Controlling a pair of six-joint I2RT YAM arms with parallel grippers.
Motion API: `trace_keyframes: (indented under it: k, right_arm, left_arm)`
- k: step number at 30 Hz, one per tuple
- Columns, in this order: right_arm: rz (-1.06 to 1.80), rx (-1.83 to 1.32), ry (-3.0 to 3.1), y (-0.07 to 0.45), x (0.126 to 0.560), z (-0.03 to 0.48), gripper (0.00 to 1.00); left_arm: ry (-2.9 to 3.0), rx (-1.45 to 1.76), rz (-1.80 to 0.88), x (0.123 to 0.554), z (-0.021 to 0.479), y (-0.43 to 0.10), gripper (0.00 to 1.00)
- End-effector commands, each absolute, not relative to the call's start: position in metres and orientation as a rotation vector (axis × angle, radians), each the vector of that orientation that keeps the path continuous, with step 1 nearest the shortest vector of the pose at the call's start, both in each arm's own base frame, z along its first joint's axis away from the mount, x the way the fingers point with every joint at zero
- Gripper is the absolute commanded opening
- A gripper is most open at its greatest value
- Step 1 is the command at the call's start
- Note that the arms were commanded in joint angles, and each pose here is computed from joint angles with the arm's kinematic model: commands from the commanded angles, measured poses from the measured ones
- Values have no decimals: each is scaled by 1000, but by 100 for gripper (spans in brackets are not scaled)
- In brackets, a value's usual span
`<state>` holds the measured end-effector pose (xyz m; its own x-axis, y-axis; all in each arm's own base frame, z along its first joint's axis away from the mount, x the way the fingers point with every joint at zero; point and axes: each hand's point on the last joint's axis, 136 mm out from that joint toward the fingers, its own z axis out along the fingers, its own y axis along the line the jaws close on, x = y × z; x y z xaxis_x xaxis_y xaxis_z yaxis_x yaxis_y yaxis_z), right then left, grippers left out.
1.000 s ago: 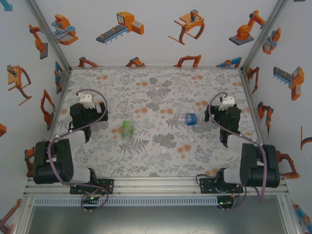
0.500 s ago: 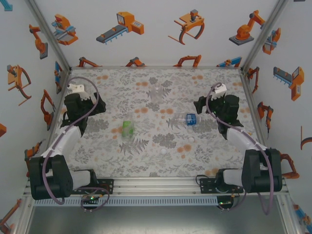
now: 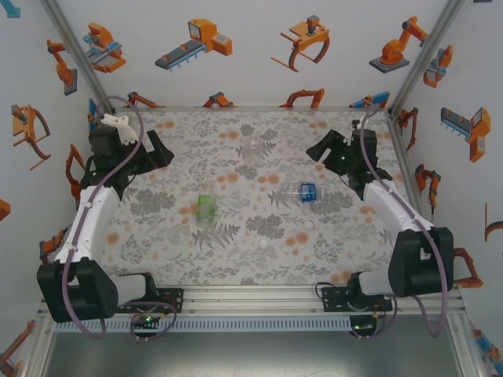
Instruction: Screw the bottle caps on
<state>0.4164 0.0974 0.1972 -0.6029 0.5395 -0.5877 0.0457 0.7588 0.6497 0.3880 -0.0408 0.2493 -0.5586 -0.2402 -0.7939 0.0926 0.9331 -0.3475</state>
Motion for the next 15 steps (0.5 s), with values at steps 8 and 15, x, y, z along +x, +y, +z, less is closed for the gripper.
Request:
trace_keyframes:
  k: [8,15]
  right_arm:
    - [404,1418,2404,91,345,134,66]
    - [225,1620,2457,91,330,107,81]
  left_arm:
    - [2237,83,-316,363,242,-37,97]
    - [2261,86,-288,357,222,-34,97]
